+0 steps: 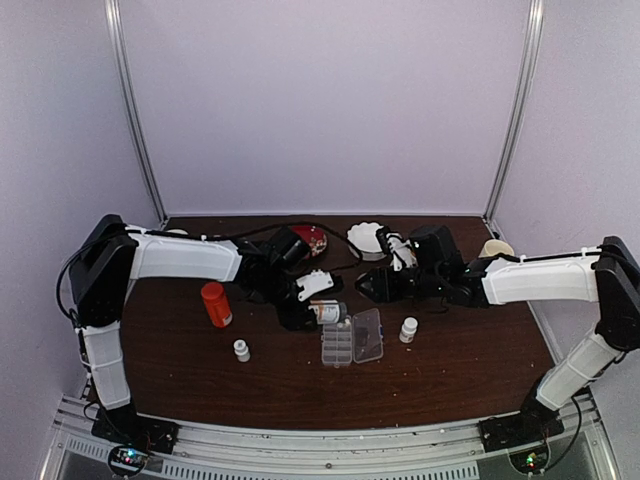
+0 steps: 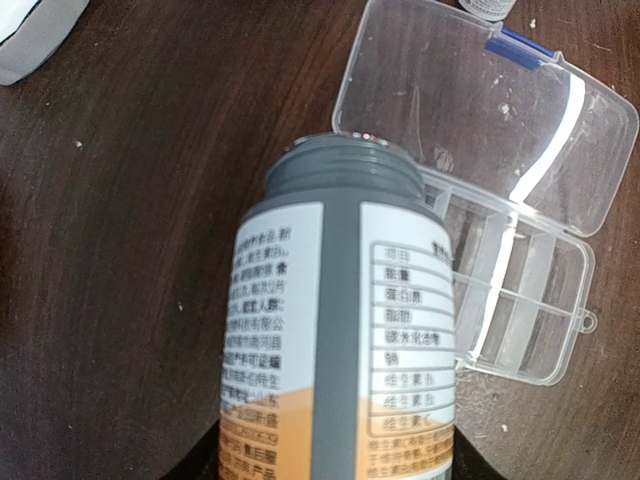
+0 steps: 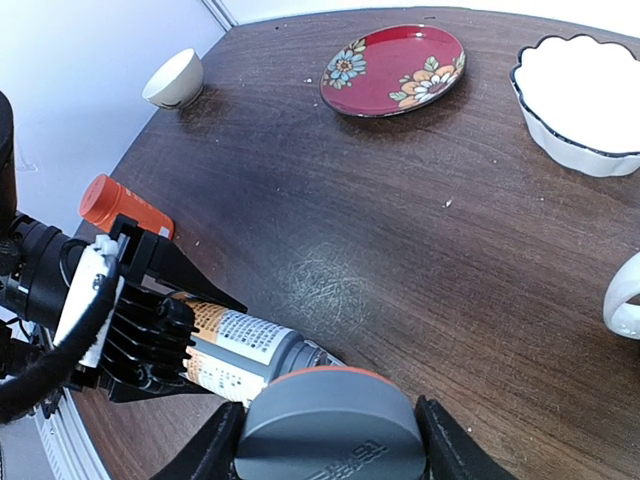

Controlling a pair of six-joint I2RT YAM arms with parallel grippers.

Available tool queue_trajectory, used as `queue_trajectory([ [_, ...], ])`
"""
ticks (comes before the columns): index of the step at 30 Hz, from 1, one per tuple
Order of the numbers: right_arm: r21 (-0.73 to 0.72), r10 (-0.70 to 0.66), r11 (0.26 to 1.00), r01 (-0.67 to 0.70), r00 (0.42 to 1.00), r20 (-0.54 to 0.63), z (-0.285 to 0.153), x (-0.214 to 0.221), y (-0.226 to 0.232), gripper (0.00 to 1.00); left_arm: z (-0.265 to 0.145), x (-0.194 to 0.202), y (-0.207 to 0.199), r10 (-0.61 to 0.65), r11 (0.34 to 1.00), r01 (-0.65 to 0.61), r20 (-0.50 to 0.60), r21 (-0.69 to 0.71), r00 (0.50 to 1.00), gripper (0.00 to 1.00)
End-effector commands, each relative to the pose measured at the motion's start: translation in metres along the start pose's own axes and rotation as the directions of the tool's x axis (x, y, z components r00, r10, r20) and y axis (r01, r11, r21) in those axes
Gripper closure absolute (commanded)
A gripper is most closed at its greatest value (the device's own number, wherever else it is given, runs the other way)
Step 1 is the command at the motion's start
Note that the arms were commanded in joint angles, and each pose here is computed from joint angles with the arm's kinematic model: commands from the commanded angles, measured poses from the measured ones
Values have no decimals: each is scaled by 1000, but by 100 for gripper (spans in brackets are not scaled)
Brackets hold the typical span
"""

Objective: Sort the pills into containers
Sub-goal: Pour the pill into the compartment of the pill container.

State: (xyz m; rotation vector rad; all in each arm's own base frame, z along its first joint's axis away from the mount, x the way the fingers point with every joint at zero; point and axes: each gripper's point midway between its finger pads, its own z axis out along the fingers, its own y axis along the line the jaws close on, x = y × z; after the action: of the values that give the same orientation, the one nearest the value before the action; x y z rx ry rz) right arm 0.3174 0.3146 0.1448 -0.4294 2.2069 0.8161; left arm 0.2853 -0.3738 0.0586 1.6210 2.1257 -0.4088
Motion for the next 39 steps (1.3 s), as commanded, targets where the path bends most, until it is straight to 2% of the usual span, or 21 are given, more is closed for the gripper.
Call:
queue_trajectory([
  [1,0,7,1000,-7,999,46,-6,-10,0,100,-18,-19,3,25,999,-24,53,-31,998,100],
  [11,-10,12,1000,-11,999,39,-3,-8,1,100,-21,-17,4,9,999,-6,71,-49,997,100],
  [30,-28,19,999,-18,1000,25,-2,-5,3,100,-14,12,8,-33,996,34,18,-81,999,100],
  [39,-27,14,1000,-14,999,30,-3,-8,4,100,-30,-1,15,-35,993,40,50,-112,998,100],
])
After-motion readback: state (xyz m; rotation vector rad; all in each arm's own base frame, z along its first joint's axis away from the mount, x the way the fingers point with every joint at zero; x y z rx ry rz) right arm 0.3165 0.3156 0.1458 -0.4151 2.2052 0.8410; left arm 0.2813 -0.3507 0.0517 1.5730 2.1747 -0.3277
